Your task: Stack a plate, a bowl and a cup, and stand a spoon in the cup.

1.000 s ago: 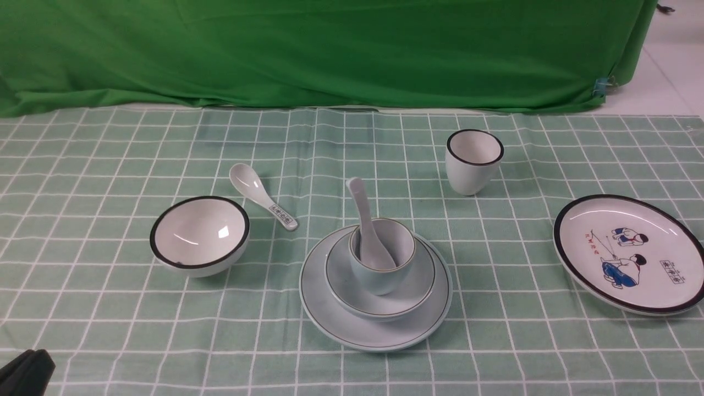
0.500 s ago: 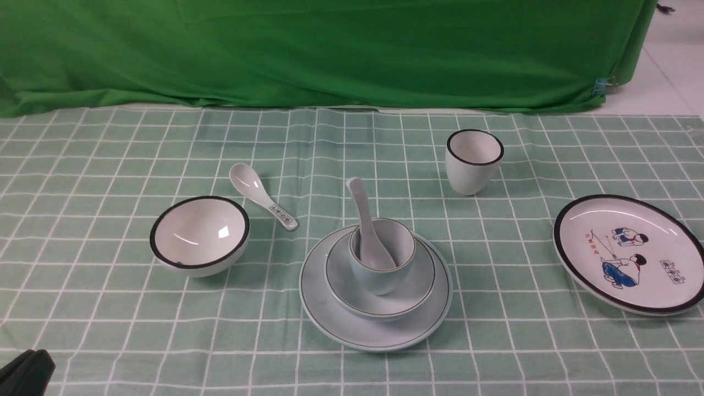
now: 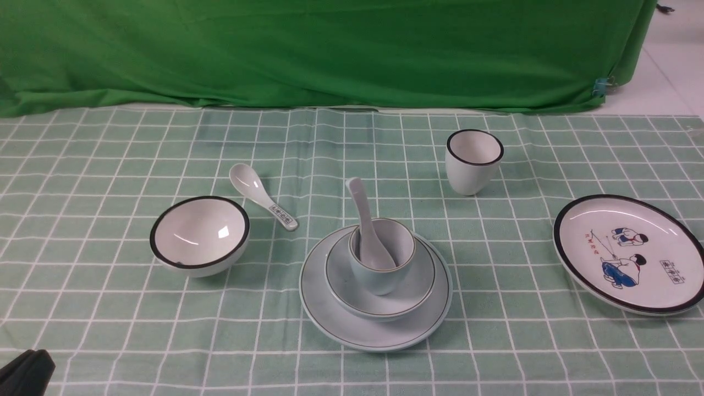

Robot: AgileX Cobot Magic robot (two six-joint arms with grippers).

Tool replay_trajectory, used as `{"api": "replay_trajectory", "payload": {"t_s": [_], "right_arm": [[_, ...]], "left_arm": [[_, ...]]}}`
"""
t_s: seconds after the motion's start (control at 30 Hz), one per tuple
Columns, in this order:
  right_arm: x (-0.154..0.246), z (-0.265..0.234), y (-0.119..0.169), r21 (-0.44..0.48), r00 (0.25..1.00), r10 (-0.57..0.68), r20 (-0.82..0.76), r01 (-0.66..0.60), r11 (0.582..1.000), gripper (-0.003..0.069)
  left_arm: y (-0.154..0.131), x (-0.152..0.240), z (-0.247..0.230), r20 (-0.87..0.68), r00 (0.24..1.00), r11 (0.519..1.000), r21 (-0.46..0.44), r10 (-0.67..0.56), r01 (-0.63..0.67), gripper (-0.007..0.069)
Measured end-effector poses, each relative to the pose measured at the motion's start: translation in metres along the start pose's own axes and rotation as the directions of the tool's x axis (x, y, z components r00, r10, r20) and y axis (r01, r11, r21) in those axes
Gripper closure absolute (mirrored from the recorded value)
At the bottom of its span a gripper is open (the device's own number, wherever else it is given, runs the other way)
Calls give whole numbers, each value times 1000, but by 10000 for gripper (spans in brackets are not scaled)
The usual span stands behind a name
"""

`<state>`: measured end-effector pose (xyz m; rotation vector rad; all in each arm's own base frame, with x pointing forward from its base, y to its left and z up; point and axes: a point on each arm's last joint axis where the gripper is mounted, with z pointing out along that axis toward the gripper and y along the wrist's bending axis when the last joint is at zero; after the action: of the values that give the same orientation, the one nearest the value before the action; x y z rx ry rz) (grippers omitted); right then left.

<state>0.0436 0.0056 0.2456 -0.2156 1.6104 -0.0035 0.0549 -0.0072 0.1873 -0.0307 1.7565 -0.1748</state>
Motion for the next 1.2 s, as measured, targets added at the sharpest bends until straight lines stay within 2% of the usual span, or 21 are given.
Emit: {"api": "replay_trajectory", "payload": {"t_s": [0.13,0.2,1.2], "right_arm": [[58,12,2,78,980,22,-199,-6,997,418],[70,12,3,92,961,35,-275,-10,996,418],[72,11,2,97,955,22,-295,7,995,418]], "left_arm": [[0,0,0,-1,1000,1000,0,0,0,609],[0,0,0,-1,1000,1000,0,0,0,609],[0,0,0,-2,1000,1000,0,0,0,608]]}}
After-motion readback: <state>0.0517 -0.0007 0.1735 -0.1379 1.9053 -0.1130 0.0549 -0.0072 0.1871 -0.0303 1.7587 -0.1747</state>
